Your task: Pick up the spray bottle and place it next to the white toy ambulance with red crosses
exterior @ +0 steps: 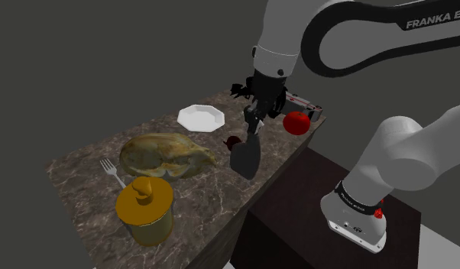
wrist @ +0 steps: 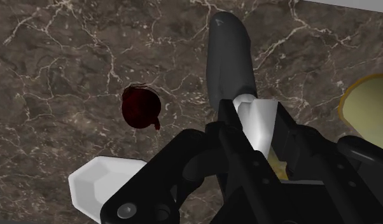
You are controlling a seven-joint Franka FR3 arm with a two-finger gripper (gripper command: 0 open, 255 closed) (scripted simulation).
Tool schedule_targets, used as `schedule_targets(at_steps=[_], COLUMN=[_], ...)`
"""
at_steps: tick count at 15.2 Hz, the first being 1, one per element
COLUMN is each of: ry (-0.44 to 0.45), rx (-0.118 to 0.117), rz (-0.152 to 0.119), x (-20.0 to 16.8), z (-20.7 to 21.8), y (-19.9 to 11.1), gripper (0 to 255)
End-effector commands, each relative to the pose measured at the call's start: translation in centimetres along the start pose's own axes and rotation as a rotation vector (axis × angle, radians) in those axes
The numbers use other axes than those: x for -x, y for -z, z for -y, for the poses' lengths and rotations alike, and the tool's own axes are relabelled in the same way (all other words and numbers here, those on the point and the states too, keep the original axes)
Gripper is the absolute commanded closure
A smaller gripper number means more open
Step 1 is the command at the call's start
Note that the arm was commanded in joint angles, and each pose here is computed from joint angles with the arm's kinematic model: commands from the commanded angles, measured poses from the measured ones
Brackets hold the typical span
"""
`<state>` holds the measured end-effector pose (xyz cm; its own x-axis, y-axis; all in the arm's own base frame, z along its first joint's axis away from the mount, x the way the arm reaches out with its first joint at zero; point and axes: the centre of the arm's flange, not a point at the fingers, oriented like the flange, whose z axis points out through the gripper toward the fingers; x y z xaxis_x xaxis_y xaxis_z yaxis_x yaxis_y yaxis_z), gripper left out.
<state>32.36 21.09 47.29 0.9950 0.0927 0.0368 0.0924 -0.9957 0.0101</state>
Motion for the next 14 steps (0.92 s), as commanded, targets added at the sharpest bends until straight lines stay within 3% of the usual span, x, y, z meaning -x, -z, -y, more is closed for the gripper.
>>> schedule_targets(at_steps=[1,14], ry=[0.0,0.0], rx=[0.0,0.0], rz=[0.0,0.0], x=[0.0,-0.3], z=[0.1,0.0], y=[1.0,7.8], gripper=[255,255])
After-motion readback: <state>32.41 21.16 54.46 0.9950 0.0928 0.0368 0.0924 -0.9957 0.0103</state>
